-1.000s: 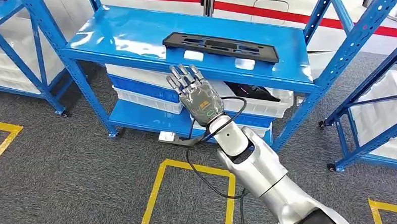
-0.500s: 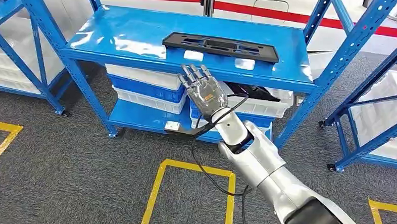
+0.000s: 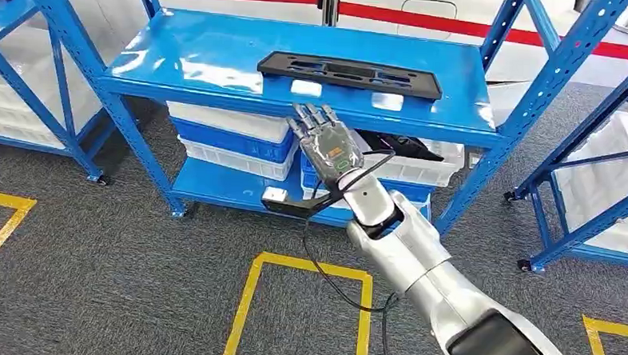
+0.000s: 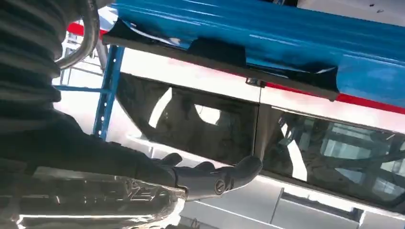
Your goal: Take the parts from the cabinet and place them on the table.
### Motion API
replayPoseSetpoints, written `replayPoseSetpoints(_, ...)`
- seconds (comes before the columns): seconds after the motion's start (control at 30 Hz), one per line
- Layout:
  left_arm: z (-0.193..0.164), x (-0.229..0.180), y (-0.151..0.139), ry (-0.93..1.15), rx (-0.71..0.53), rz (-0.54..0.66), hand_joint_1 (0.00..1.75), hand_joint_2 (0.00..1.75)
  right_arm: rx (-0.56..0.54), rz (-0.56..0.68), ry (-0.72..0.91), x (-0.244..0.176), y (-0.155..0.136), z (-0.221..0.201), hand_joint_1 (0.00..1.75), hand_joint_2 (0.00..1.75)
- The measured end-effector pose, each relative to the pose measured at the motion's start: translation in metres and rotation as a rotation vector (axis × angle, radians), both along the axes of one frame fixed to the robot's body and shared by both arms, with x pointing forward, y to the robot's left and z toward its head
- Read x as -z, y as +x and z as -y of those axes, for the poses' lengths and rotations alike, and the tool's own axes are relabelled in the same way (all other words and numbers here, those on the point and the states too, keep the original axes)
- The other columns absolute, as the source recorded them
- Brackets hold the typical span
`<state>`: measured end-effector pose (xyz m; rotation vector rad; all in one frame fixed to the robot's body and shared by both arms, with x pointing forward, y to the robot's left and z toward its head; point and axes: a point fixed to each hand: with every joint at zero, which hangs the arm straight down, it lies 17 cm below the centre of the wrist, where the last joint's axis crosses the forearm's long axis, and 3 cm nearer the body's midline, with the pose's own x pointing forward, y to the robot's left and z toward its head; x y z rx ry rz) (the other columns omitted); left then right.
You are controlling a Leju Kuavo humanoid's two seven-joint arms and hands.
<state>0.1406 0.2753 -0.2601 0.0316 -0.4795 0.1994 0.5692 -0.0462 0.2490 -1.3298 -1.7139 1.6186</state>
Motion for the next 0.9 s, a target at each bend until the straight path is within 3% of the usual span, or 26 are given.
replayPoseSetpoints(0.73, 0.005, -0.003, 0.01, 0.004, 0.032, 0.024, 0.0, 0.0, -0.012, 0.02, 0.149, -0.021, -0.001, -0.001, 0.0, 1.75)
replayPoseSetpoints(0.9, 0.008, -0.004, 0.012, 0.003, 0.041, 0.027, 0.0, 0.0, -0.002, 0.003, 0.146, -0.009, -0.002, 0.005, 0.0, 1.75)
